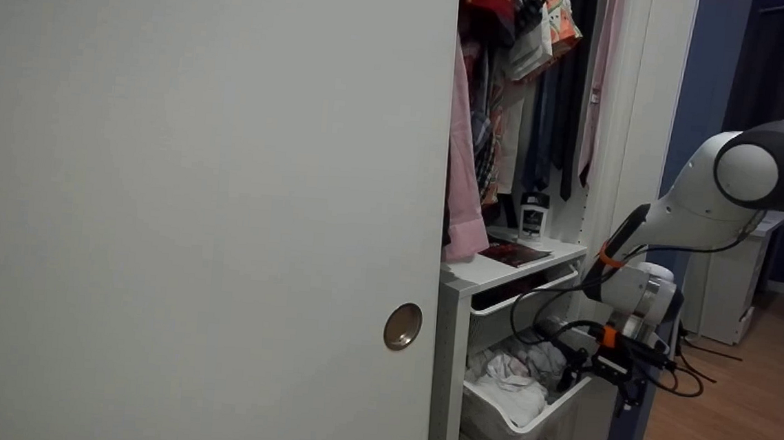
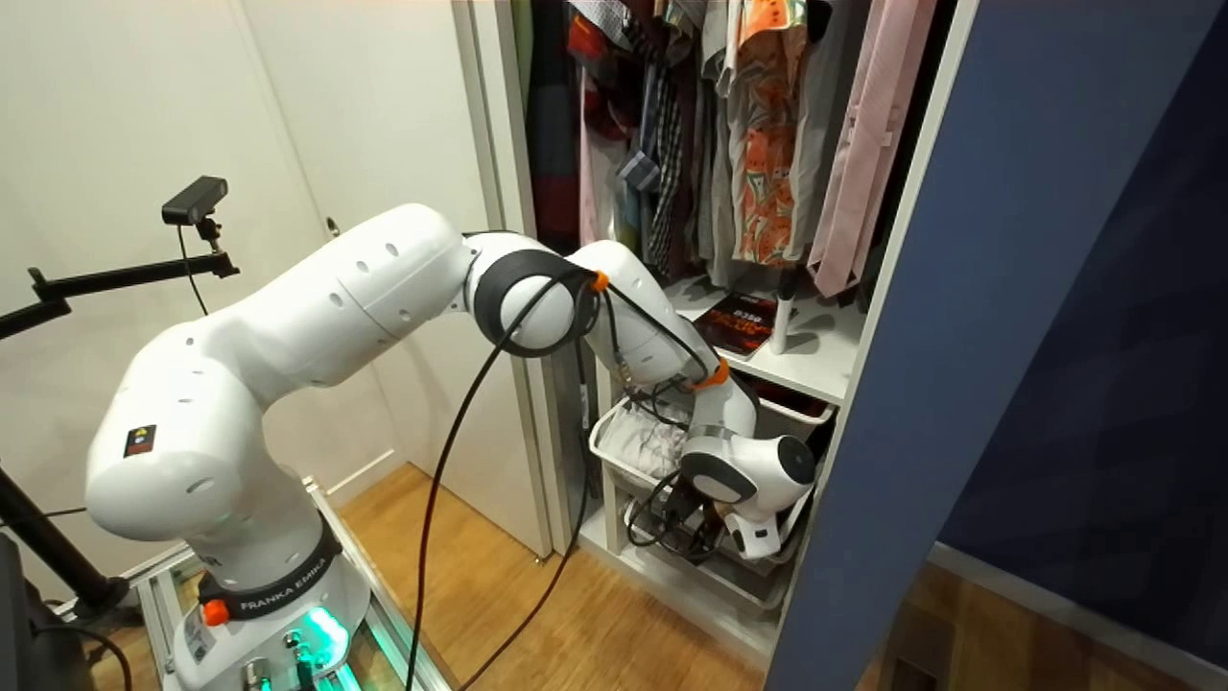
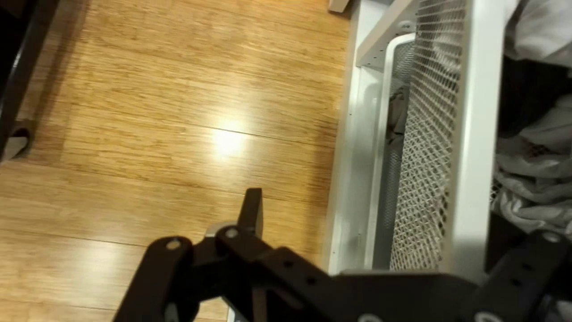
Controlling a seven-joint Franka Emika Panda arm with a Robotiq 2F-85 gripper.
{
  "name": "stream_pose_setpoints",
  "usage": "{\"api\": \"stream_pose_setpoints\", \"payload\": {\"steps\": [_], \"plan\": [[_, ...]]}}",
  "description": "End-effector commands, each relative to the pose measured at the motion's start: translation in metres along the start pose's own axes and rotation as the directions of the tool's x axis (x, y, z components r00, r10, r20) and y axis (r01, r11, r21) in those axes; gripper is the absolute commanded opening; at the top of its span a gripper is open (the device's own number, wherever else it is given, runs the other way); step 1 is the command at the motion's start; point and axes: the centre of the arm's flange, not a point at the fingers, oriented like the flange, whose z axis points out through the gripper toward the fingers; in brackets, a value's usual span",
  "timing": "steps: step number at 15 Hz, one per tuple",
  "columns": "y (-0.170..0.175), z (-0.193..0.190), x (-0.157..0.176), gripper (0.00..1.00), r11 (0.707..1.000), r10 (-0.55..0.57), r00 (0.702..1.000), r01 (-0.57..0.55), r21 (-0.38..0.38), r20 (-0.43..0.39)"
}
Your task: Pull out the second drawer fully
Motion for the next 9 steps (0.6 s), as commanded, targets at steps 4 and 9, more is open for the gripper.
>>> {"api": "stream_pose_setpoints", "payload": {"steps": [4, 9], "plan": [[0.044, -0.011, -0.012, 1.0, 0.981, -0.03, 0.998, 0.04, -0.191, 0.056], [0.066, -0.018, -0.025, 1.0, 0.953, -0.042, 0.998, 0.055, -0.299, 0.053]]}}
